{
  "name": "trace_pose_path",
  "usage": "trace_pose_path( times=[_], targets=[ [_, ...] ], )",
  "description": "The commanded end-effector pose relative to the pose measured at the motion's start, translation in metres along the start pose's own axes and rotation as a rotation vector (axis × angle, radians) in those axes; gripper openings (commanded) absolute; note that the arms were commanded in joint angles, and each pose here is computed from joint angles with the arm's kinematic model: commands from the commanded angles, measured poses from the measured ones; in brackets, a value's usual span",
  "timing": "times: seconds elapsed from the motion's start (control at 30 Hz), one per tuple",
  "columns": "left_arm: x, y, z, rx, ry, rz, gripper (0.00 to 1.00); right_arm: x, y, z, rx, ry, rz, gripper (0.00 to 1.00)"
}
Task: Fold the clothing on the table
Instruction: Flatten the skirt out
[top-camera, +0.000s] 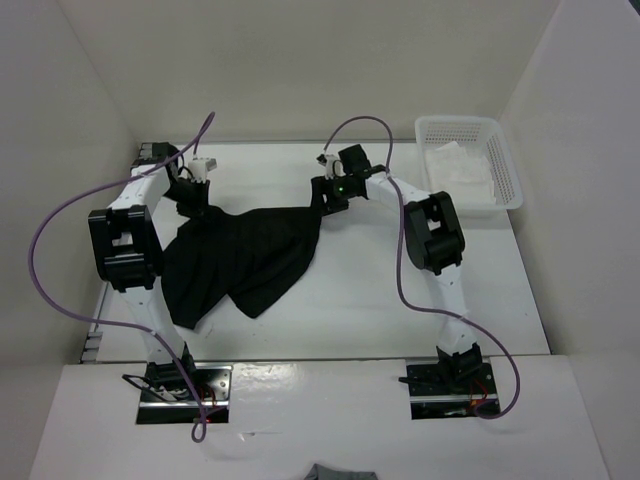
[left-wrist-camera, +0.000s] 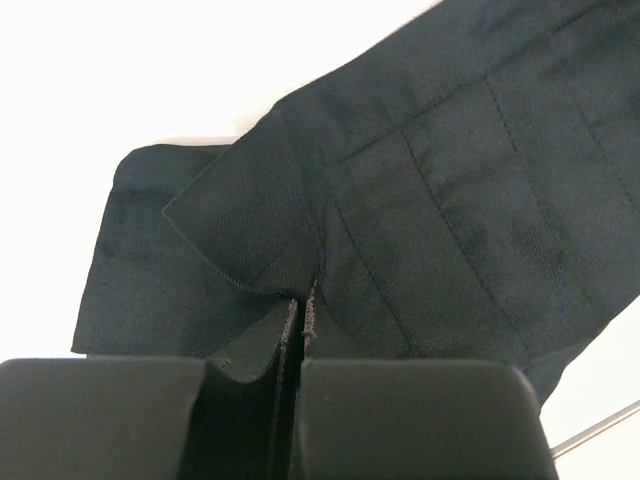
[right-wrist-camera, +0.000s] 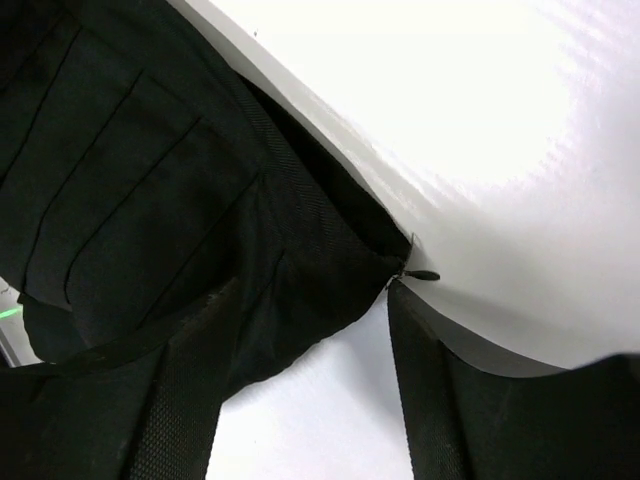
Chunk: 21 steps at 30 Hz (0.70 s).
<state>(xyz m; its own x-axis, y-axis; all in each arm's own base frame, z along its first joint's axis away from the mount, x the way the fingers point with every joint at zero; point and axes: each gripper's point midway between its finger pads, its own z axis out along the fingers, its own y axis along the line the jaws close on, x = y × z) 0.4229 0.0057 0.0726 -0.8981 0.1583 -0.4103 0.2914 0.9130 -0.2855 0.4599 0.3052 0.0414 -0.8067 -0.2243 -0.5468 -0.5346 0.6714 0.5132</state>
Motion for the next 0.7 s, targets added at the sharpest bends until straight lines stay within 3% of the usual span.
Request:
trace_pose_path(
  times=[0.0,0.13,0.27,0.33,0.37,0.47,0.67],
  targets=[
    [-0.008,-0.012,-0.019,0.015,-0.047,0.046,0.0,-0.021,0.001,0.002,-0.02,-0.042,-0.03,0.63],
    [-0.007,-0.015,-0.02,0.024,-0.05,0.046,0.0,-0.022,0.003,0.01,-0.034,-0.03,-0.041,0.6],
    [-0.007,-0.015,-0.02,0.023,-0.05,0.056,0.0,-0.02,0.005,0.016,-0.038,-0.019,-0.043,0.51],
    [-0.004,-0.015,-0.018,0.026,-0.043,0.052,0.0,-0.015,0.0,0.019,-0.027,-0.005,-0.042,0.34],
    [-0.006,-0.014,-0.018,0.024,-0.05,0.056,0.0,-0.015,-0.001,0.019,-0.018,-0.006,-0.042,0.2],
    [-0.006,-0.014,-0.018,0.023,-0.05,0.056,0.0,-0.013,-0.004,0.019,-0.005,0.0,-0.037,0.01],
    [-0.032,-0.029,-0.064,0.005,-0.175,0.1,0.0,-0.059,0.038,-0.043,0.014,-0.104,-0.121,0.0]
  ],
)
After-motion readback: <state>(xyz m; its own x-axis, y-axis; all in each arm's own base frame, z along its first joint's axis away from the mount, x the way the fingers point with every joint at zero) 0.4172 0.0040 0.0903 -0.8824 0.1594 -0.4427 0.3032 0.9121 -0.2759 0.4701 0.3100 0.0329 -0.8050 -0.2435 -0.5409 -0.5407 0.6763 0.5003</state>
